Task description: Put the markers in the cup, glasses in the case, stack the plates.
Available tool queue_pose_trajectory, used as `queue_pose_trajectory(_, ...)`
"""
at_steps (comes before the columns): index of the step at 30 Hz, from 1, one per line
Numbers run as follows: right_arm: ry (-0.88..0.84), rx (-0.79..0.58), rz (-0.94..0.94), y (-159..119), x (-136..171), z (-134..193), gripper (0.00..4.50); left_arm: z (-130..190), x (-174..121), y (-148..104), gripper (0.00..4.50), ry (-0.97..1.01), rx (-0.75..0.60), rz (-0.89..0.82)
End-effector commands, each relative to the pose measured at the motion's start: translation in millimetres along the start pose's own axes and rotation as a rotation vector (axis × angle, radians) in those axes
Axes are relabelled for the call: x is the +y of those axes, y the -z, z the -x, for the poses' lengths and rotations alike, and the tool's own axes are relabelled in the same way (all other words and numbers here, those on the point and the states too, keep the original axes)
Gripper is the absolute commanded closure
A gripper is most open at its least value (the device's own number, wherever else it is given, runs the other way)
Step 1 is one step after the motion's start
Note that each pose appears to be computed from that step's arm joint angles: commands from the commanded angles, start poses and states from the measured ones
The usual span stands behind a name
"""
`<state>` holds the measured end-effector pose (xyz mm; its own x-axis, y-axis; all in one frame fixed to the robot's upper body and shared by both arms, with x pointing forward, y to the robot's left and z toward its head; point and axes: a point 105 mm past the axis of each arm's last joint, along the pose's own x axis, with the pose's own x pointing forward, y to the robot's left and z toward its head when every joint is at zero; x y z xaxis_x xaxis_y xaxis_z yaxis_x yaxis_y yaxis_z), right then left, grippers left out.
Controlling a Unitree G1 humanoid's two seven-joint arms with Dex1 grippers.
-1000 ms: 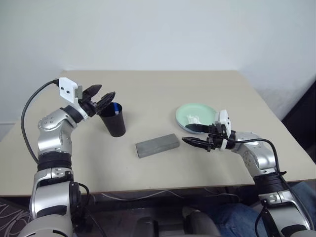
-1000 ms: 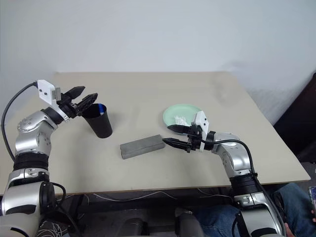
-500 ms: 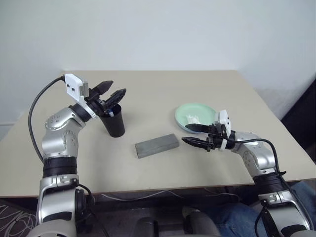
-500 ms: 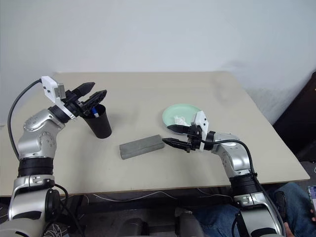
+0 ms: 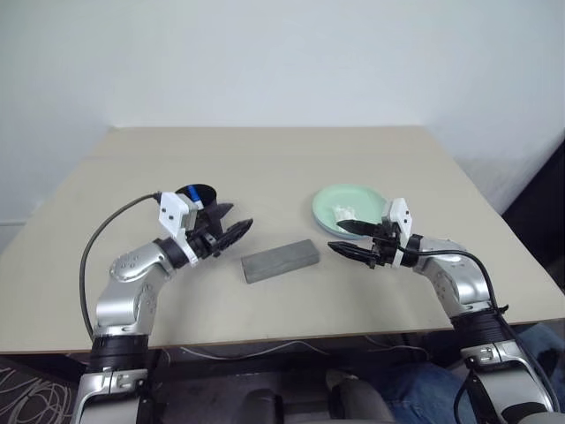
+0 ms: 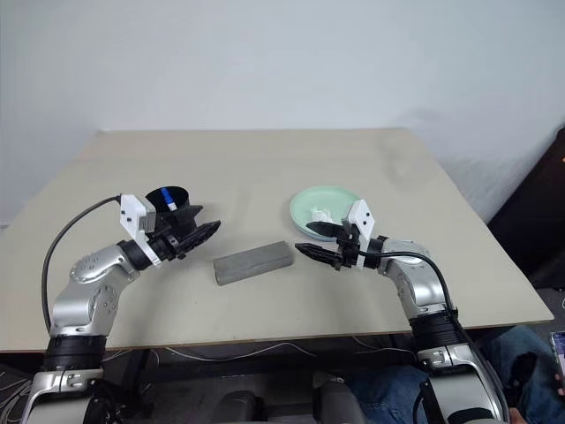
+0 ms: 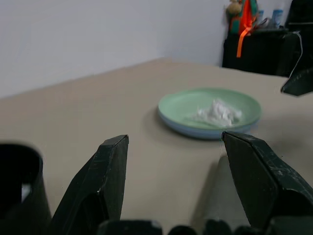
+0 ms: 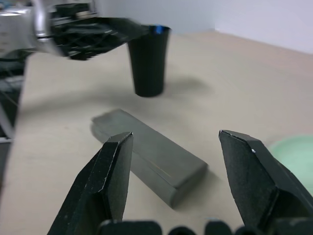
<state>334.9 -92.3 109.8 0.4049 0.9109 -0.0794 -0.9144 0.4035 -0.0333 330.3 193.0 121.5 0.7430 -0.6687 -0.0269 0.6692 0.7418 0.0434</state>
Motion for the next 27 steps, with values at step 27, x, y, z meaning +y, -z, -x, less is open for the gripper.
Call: queue_pose_trajectory(27,0.239,0.112,-0.074,38.3,-28.6,77.7,1.45,18.3,-27.2,47.5,1.3,-0.058,0.083,0.011)
